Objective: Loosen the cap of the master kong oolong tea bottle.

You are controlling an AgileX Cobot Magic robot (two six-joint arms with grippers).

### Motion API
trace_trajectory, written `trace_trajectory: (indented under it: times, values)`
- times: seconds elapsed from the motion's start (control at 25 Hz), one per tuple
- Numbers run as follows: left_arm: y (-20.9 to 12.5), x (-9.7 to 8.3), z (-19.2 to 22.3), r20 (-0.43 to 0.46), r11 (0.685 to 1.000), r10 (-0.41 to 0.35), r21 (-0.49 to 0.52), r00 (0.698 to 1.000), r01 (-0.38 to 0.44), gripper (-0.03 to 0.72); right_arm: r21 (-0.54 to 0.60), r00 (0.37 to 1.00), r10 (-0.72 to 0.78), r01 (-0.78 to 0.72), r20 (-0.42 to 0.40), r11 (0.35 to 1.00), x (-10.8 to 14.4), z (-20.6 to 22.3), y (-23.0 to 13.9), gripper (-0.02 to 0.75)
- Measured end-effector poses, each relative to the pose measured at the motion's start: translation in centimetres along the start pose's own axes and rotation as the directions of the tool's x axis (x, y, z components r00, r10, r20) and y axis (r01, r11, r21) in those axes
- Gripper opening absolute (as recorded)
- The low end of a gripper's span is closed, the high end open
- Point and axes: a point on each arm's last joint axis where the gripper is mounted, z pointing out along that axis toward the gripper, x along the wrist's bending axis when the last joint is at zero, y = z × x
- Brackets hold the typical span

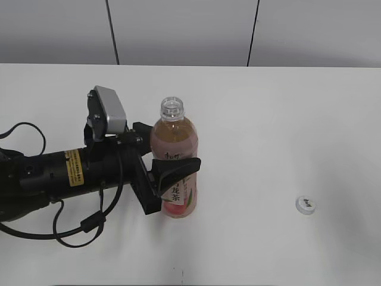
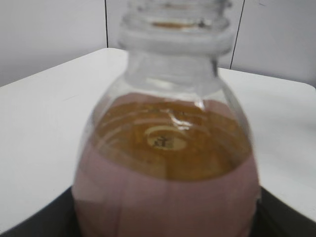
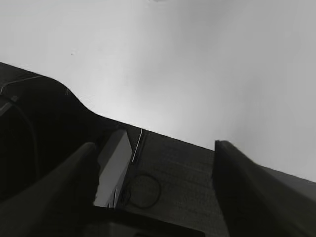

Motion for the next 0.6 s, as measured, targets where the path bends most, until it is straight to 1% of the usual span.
trace_trajectory:
  times: [0.16,0.24,0.36,0.48,0.6]
  values:
    - [0.0,0.0,0.0,0.000,1.000,0.000,0.001,1.000,0.000,0.434,-0.118,1.000,-0.012,0.013,0.010,0.993,0.3,-0.3,-3.8,0.543]
    - [0.0,0.0,0.0,0.002,1.000,0.002,0.001,1.000,-0.002,0.453,-0.233,0.999,-0.024,0.028,0.022,0.972,0.4,-1.7,-5.3,0.542]
    - [0.0,0.0,0.0,0.002,1.000,0.002,0.002,1.000,-0.002,0.481,-0.352,0.999,-0.028,0.037,0.033,0.935,0.6,-3.2,-6.6,0.541]
    - [0.0,0.0,0.0,0.002,1.000,0.002,0.000,1.000,-0.002,0.515,-0.426,0.999,-0.030,0.044,0.039,0.904,0.8,-4.2,-7.8,0.540]
    - [0.0,0.0,0.0,0.002,1.000,0.002,0.000,1.000,-0.002,0.536,-0.429,0.999,-0.034,0.048,0.041,0.902,0.8,-4.3,-8.9,0.540]
